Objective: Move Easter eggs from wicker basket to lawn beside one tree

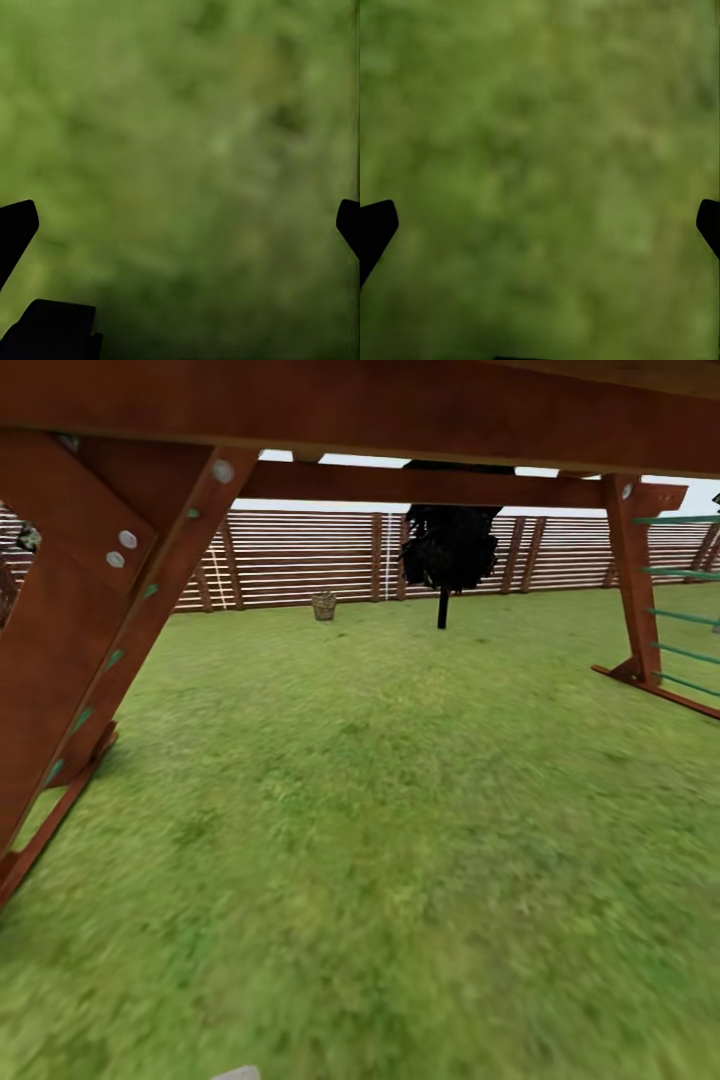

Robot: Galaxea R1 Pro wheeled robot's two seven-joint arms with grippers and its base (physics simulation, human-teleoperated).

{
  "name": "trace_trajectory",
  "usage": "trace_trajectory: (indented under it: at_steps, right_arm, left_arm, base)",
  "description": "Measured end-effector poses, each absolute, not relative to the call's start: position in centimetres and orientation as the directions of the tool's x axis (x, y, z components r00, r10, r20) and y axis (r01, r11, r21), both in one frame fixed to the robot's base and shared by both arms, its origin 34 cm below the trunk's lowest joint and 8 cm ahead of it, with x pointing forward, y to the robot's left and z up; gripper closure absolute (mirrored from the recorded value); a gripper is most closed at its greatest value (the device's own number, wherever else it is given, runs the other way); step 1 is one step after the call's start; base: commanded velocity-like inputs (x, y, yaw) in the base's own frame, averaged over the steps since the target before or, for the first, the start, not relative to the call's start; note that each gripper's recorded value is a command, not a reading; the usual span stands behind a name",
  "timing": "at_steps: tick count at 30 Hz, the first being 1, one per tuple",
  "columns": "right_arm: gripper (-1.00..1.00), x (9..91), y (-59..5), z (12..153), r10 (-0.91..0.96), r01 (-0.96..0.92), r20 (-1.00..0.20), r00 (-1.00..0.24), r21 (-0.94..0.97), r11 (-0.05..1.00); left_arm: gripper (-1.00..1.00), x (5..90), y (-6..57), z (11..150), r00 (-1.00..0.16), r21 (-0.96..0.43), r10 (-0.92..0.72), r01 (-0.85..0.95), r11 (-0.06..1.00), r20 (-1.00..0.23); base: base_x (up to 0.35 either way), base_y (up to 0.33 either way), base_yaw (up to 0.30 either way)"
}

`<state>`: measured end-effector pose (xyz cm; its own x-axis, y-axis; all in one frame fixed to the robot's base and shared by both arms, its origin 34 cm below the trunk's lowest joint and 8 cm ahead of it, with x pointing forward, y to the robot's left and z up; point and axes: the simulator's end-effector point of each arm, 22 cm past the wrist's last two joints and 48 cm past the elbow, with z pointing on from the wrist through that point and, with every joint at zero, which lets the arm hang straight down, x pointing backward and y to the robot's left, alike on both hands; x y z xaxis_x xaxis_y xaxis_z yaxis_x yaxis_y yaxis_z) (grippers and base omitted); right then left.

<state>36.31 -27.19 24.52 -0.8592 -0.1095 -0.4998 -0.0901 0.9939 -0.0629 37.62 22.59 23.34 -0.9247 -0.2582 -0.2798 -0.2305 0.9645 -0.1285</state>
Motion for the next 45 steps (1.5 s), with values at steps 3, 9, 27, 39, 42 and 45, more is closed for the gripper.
trace_trajectory:
  at_steps: [3, 9, 27, 39, 42, 45]
  right_arm:
    - [-1.0, 36.31, -27.19, 24.52, -0.11, -0.09, -0.5, -0.859, -0.063, 0.994]
    - [-1.0, 36.32, -27.2, 24.53, -0.11, -0.09, -0.5, -0.859, -0.063, 0.994]
    - [-1.0, 36.26, -27.0, 24.49, -0.113, -0.094, -0.499, -0.859, -0.062, 0.994]
    - [-1.0, 36.24, -26.78, 24.48, -0.114, -0.098, -0.499, -0.859, -0.059, 0.993]
    - [-1.0, 36.24, -26.78, 24.48, -0.113, -0.097, -0.499, -0.859, -0.059, 0.994]
    - [-1.0, 36.23, -26.78, 24.47, -0.114, -0.097, -0.499, -0.859, -0.059, 0.993]
  left_arm:
    - [-1.0, 37.62, 22.57, 23.34, -0.925, -0.129, -0.258, -0.23, 0.965, -0.28]
    - [-1.0, 37.63, 22.55, 23.34, -0.925, -0.129, -0.257, -0.229, 0.965, -0.28]
    - [-1.0, 37.63, 22.55, 23.34, -0.925, -0.129, -0.257, -0.229, 0.965, -0.28]
    - [-1.0, 37.63, 22.55, 23.34, -0.925, -0.129, -0.257, -0.229, 0.965, -0.28]
    - [-1.0, 37.63, 22.55, 23.34, -0.925, -0.129, -0.257, -0.229, 0.965, -0.28]
    - [-1.0, 37.63, 22.55, 23.34, -0.925, -0.129, -0.257, -0.229, 0.965, -0.28]
  base:
    - [0.323, -0.12, 0.142]
    - [0.32, -0.141, 0.022]
    - [0.311, -0.165, 0.0]
    - [0.31, -0.167, 0.0]
    - [0.31, -0.167, 0.0]
    - [0.31, -0.167, 0.0]
